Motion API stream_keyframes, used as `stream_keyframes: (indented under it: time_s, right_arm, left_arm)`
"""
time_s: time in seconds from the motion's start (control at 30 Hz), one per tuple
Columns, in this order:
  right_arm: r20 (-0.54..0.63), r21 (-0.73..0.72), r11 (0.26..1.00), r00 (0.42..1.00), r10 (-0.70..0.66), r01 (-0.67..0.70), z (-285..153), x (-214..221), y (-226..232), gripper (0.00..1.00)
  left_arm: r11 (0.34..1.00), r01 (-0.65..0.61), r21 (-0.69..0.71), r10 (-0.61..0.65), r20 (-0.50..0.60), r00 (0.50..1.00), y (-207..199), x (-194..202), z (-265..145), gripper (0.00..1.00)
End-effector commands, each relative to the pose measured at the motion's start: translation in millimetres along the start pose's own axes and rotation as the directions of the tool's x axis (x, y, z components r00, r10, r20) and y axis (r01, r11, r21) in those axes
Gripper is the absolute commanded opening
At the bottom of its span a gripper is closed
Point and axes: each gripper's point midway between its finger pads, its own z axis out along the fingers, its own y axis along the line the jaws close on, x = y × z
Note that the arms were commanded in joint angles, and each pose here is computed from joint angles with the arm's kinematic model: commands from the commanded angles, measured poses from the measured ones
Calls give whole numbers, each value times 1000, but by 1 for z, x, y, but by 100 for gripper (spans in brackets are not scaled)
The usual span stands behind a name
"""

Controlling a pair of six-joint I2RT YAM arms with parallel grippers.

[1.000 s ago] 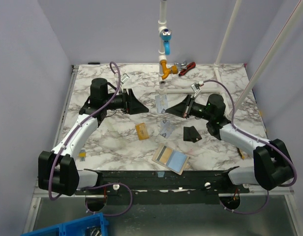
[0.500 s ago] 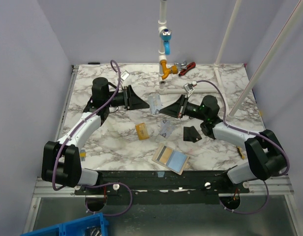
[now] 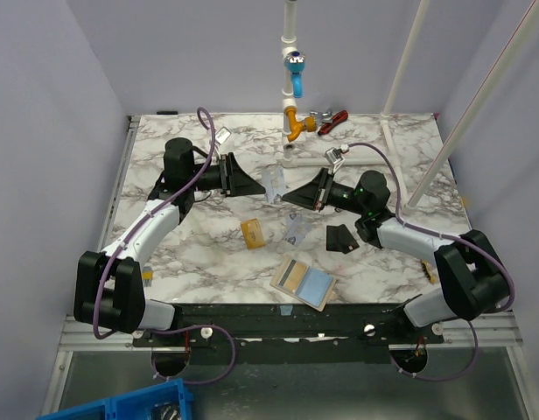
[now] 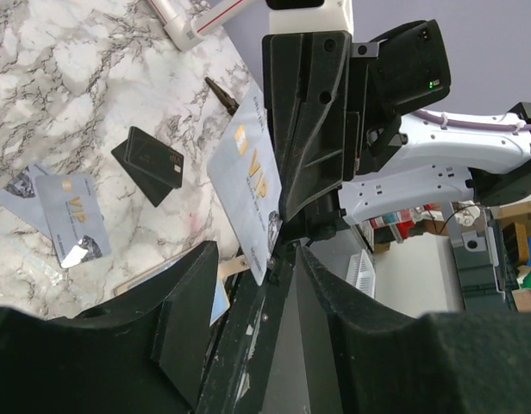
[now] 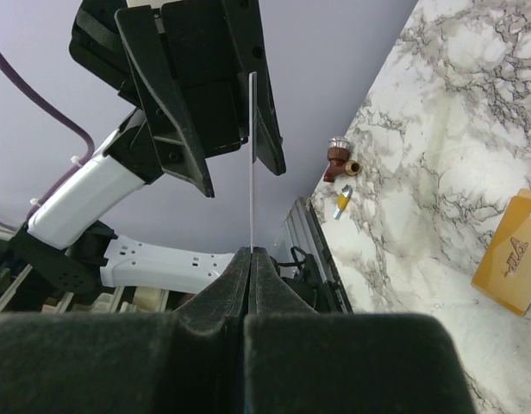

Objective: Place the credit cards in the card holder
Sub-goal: Pick up the credit card from the center of the board.

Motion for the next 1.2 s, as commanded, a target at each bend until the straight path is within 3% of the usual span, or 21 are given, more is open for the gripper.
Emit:
stream_keyframes:
  time_s: [0.0, 0.2, 0.43, 0.5, 0.6, 0.87, 1.17]
  right_arm:
    - [-14, -21, 998, 998, -56, 56, -2, 0, 16, 1]
    - [-36, -41, 998, 999, -39, 38, 6, 6, 15, 1]
    - [-49, -51, 998, 998, -44, 41, 17, 10, 18, 1]
    - [-45, -52, 998, 998, -46, 44, 18, 9, 19, 1]
    - [-52, -58, 997, 997, -51, 48, 18, 11, 20, 1]
    - [-128, -106, 990, 987, -101, 88, 20, 13, 32, 31]
    - [-152, -131, 983, 977, -149, 130, 30, -4, 41, 31]
  left_arm:
    - [999, -46, 14, 46, 8, 999, -10, -5, -4, 42]
    - [997, -46, 62, 46, 0, 999, -18, -7, -3, 31]
    - [995, -41, 89, 41, 0, 999, -25, -9, -3, 28]
    - [995, -44, 86, 44, 3, 999, -25, -8, -4, 21]
    - [996, -51, 72, 50, 8, 999, -24, -8, -4, 0]
    - [997, -27, 77, 29, -19, 999, -26, -4, -5, 0]
    - [995, -24, 98, 27, -28, 999, -31, 1, -8, 0]
